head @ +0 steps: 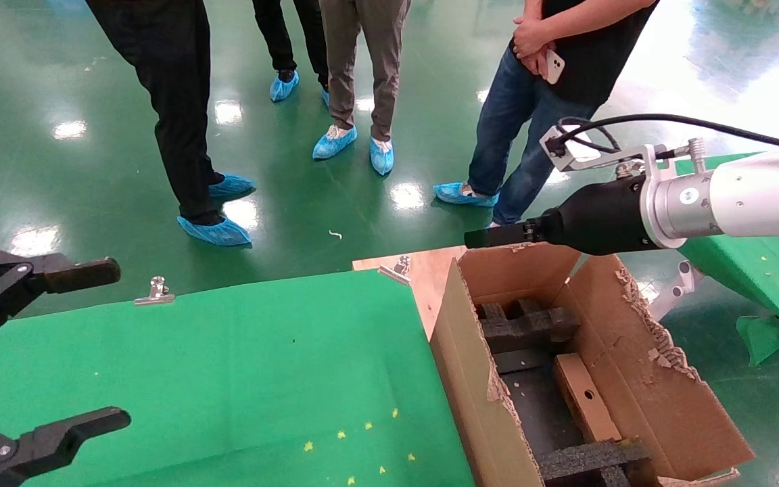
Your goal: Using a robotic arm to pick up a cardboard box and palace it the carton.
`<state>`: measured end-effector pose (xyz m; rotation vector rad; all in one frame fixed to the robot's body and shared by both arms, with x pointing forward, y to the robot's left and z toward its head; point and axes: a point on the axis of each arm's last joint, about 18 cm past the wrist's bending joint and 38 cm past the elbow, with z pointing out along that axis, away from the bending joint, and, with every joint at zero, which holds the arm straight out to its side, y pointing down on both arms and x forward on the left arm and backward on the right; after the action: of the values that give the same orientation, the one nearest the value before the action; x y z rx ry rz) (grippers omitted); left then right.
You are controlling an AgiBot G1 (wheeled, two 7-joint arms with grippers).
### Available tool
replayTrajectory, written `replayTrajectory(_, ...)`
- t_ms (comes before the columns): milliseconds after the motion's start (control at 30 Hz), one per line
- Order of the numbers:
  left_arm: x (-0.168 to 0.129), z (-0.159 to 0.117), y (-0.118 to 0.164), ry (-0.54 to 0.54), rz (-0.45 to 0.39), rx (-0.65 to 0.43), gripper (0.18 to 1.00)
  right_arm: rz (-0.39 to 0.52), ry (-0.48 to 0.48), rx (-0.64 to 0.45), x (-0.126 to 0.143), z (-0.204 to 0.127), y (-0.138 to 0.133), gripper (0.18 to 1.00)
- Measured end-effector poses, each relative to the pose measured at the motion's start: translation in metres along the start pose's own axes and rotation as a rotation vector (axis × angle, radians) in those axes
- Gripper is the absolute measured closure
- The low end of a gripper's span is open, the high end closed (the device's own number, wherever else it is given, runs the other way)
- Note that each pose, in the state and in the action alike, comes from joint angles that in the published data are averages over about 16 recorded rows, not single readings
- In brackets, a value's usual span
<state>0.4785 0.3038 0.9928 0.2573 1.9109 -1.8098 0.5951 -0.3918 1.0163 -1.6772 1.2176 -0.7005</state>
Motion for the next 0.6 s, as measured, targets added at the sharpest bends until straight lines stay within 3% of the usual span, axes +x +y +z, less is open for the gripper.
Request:
replayTrajectory(200,0.0,0.0,0.0,0.0,0.0,0.0,0.183,-0.047,-0.067,-0.01,-0.014,0.007,0.004,0.178)
replayTrajectory(600,0.0,0.0,0.0,0.0,0.0,0.0,0.183,-0.191,-0.295,0.002,-0.058,0.014,0.014,0.178)
